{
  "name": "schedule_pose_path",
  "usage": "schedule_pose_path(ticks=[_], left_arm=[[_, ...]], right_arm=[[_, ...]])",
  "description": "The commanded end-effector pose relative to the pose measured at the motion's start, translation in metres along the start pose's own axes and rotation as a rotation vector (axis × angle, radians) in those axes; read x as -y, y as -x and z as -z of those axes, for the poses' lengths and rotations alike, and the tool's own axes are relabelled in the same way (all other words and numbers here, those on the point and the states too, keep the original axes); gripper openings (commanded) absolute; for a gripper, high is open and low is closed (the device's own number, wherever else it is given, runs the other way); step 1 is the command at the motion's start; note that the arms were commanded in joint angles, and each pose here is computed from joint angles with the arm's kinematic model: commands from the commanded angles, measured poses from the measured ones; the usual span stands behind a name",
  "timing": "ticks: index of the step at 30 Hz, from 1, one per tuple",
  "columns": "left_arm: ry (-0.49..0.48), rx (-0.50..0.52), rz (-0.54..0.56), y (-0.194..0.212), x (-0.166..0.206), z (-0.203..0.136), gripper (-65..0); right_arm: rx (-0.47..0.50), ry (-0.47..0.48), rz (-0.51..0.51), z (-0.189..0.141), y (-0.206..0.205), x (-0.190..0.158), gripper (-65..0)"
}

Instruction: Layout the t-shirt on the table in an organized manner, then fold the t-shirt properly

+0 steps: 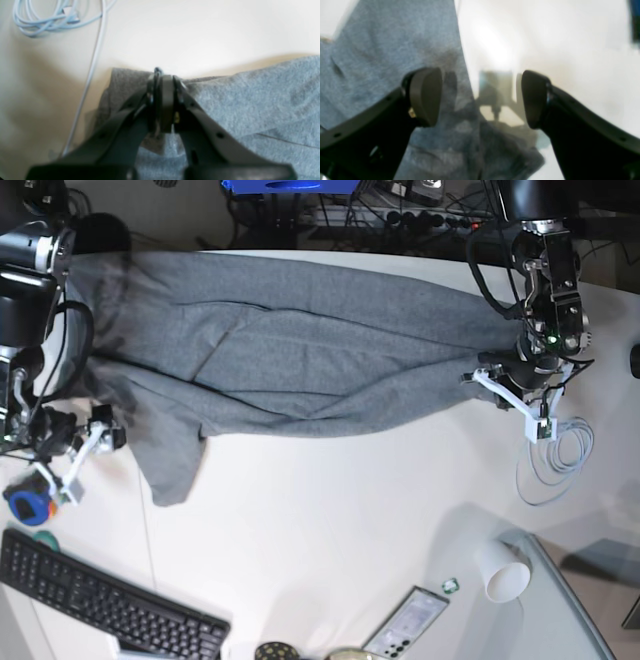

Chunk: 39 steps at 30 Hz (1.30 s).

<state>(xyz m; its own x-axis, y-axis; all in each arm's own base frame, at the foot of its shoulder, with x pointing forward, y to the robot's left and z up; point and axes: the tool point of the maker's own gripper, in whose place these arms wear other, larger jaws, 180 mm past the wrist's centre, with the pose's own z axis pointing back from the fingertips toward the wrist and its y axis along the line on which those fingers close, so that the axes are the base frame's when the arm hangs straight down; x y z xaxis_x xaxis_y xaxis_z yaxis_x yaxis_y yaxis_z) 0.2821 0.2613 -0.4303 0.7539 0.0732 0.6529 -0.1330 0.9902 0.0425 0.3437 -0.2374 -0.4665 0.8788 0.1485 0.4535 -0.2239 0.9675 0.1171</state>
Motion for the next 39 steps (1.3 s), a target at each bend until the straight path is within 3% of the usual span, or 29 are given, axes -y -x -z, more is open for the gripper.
schedule_pose_path(ticks=[1, 15, 17, 21, 22, 27, 39], left_arm=[[-0.011, 0.046, 0.008, -0.015, -0.005, -0.003, -65.0], [-0.014, 0.051, 0.012, -0.019, -0.006, -0.003, -65.0], [-0.014, 0.053, 0.012, -0.02, -0.005, -0.003, -65.0], [-0.015, 0.052, 0.014, -0.02, -0.005, -0.002, -65.0], [-0.015, 0.052, 0.014, -0.02, -0.005, -0.002, -65.0], [-0.016, 0.054, 0.016, -0.02, -0.005, -0.003, -65.0], [-0.019, 0.054, 0.012, -0.021, -0.007, -0.002, -65.0]], right_arm=[[0.042, 0.005, -0.011, -0.005, -0.018, 0.004, -18.3], [0.003, -0.054, 0.064, 0.023, 0.018, -0.007, -18.6], [0.001, -0.056, 0.062, 0.024, 0.018, -0.009, -22.7], [-0.024, -0.073, 0.063, 0.027, 0.023, -0.018, -38.7], [-0.032, -0.076, 0.062, 0.027, 0.024, -0.019, -39.6], [-0.035, -0.082, 0.062, 0.029, 0.024, -0.023, -35.6], [-0.075, -0.116, -0.023, 0.038, 0.028, -0.047, -36.8]])
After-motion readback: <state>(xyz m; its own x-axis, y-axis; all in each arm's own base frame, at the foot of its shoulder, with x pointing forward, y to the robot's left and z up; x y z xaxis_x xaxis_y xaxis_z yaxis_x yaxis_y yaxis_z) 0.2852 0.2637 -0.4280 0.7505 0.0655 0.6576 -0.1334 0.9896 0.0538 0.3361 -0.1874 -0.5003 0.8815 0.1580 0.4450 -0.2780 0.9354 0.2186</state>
